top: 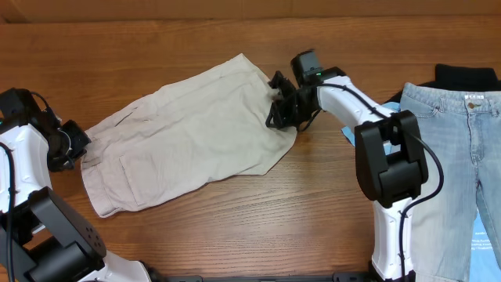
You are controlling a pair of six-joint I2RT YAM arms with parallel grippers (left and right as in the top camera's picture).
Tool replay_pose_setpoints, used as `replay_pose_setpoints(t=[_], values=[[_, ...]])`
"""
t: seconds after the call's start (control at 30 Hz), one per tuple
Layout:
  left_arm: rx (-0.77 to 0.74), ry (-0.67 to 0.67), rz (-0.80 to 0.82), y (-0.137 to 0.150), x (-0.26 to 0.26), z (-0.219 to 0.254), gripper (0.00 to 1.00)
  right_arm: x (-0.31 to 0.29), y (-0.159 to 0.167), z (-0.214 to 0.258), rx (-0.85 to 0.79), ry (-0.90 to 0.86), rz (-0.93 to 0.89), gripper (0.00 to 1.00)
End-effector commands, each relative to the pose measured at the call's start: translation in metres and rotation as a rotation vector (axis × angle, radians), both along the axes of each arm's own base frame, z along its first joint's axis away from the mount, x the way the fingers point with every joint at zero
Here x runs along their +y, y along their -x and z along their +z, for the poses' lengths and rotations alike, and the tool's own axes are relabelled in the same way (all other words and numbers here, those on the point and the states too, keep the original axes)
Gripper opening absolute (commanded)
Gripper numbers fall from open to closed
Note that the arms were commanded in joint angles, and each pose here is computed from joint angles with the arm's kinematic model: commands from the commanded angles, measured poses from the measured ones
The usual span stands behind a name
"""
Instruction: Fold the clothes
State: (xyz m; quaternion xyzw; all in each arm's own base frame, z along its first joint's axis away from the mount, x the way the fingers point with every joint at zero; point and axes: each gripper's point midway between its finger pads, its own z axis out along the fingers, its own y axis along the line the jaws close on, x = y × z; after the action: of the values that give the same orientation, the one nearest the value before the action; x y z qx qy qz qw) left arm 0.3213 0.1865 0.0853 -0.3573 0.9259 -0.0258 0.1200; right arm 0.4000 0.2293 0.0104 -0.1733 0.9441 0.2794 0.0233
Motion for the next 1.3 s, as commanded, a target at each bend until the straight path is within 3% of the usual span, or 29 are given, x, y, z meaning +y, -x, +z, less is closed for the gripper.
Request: replay_pose_setpoints(t=[0.0,0.2,0.33,0.37,0.47,0.63,0.8,0.9,0.93,0.97,1.0,1.1,1.13,1.2,1.27], values=[[-0.037,-0.009,-0.02,-0.008,0.003,0.011,0.04,-0.018,0.017,-0.002,0.129,0.08,-0.114,0.04],[-0.047,-0.026,-0.055,-0.011,0.005,0.014,0.04,-0.084,0.071,-0.007,0.362,0.464,-0.255,0.04],[-0.059,-0.041,-0.076,-0.015,0.008,0.026,0.05,-0.1,0.101,0.008,0.484,0.573,-0.291,0.05],[-0.064,-0.045,-0.082,-0.017,0.009,0.031,0.05,-0.099,0.102,0.01,0.481,0.573,-0.289,0.11],[-0.071,-0.049,-0.093,-0.019,0.01,0.042,0.07,-0.092,0.084,0.013,0.393,0.528,-0.299,0.34],[-0.068,-0.042,-0.094,-0.018,0.008,0.045,0.15,-0.092,0.032,0.022,0.201,0.409,-0.362,0.54],[-0.091,-0.024,-0.104,-0.023,0.004,0.046,0.17,-0.059,-0.004,0.047,0.06,0.064,-0.213,0.51],[-0.09,-0.022,-0.114,-0.024,0.001,0.046,0.17,-0.066,-0.015,0.044,0.047,0.096,-0.293,0.45],[-0.088,-0.021,-0.116,-0.024,0.0,0.046,0.18,-0.076,-0.014,0.039,0.08,0.159,-0.37,0.47],[-0.085,-0.02,-0.117,-0.024,-0.001,0.045,0.19,-0.087,-0.009,0.035,0.111,0.225,-0.427,0.56],[-0.084,-0.019,-0.117,-0.023,-0.001,0.045,0.22,-0.1,-0.002,0.031,0.134,0.302,-0.462,0.64],[-0.07,-0.028,-0.128,-0.021,0.0,0.043,0.37,-0.115,0.002,0.028,0.126,0.382,-0.465,0.64],[-0.057,-0.036,-0.122,-0.018,0.001,0.039,0.51,-0.097,-0.003,0.032,0.076,0.274,-0.323,0.64],[-0.052,-0.032,-0.109,-0.017,0.001,0.033,0.54,-0.067,-0.005,0.045,0.007,0.088,-0.137,0.59],[-0.048,-0.019,-0.1,-0.015,-0.001,0.026,0.56,-0.047,-0.013,0.057,-0.041,-0.042,-0.092,0.54]])
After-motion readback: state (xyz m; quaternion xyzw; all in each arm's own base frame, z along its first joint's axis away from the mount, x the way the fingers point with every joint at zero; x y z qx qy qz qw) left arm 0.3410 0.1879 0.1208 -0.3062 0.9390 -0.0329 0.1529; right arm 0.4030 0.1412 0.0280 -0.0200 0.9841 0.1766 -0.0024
